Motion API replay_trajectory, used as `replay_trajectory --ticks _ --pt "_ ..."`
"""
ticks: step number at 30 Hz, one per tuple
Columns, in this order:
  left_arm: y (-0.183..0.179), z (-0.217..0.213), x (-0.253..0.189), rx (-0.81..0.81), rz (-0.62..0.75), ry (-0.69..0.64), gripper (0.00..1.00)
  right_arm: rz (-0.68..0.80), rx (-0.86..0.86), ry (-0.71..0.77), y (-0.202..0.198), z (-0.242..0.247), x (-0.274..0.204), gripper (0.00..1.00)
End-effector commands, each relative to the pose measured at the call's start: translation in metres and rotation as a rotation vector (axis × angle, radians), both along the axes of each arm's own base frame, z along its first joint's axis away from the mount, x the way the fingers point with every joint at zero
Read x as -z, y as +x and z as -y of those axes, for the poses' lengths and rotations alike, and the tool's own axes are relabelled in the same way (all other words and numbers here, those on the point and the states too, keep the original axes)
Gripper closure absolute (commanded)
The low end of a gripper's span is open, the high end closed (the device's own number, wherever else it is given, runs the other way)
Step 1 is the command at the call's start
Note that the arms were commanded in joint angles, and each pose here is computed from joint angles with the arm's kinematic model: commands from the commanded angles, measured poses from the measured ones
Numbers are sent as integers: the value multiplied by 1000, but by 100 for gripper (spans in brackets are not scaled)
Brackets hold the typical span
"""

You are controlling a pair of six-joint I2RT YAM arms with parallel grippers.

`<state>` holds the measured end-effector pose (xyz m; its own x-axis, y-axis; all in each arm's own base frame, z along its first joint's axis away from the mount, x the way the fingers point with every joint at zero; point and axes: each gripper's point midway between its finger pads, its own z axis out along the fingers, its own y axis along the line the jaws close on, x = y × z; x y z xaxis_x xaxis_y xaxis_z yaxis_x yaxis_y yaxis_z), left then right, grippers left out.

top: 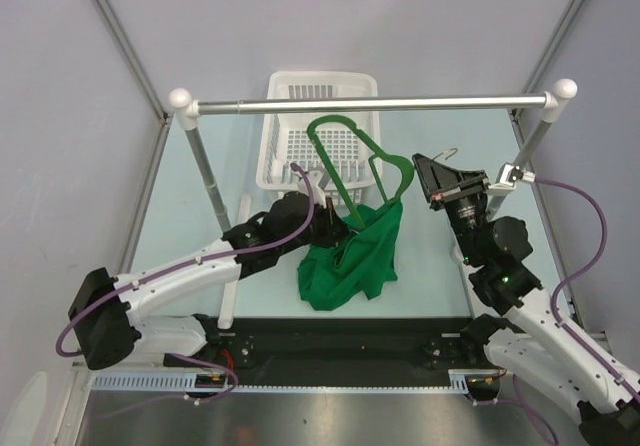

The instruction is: Remove the t-shirt from the hanger

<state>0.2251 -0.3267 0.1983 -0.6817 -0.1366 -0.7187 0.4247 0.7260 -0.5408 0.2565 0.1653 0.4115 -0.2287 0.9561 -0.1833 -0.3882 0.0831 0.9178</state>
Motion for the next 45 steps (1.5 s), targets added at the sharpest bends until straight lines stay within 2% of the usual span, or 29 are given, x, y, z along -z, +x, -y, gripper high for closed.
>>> replay_trajectory --ticks 1,5,8,14,17,22,23,24,28,29,30,32,33,35,40,41,42,45 --pt "-2 -3 -34 -7 50 -111 100 93 134 -111 -14 25 -20 100" --pt "-11 -9 -34 -5 47 -158 100 147 93 -170 -23 15 -16 100" --pt "-14 -11 -38 1 51 -172 100 211 -2 -181 -30 -5 -23 100" --pt "-13 -13 -44 -7 60 -168 100 246 -169 -48 -42 -25 -44 100" --pt "-9 -13 -48 -8 77 -141 92 318 -218 -69 -52 -34 -69 100" --pt "-4 -19 -67 -18 132 -116 80 397 -240 -257 -61 -45 -88 100" --pt "-5 -22 -68 -19 142 -103 73 408 -266 -293 -65 -49 -87 100" --pt "-4 -25 -68 -26 149 -94 69 422 -276 -313 -68 -50 -87 100" --pt "-6 -35 -69 -40 171 -83 61 459 -283 -311 -78 -45 -91 100" --pt "-6 -36 -68 -41 168 -73 46 458 -286 -313 -79 -45 -91 100" --pt "-6 -37 -71 -40 169 -69 38 437 -292 -329 -77 -46 -86 100" --pt "-10 -42 -75 -31 176 -54 26 450 -300 -378 -83 -46 -82 100" --pt "-13 -44 -81 -25 185 -61 23 405 -309 -423 -80 -48 -68 100" --pt "-24 -52 -95 9 211 -87 18 409 -294 -519 -86 -42 -54 100" --pt "-72 -59 -120 197 225 -178 16 458 -269 -717 -98 -33 -24 100" --pt "-81 -59 -123 232 225 -202 17 412 -296 -771 -97 -33 -6 100" --pt "-101 -61 -128 315 224 -247 18 438 -288 -819 -99 -31 -2 100" --pt "-131 -62 -142 429 215 -357 20 484 -314 -892 -108 -31 10 100"
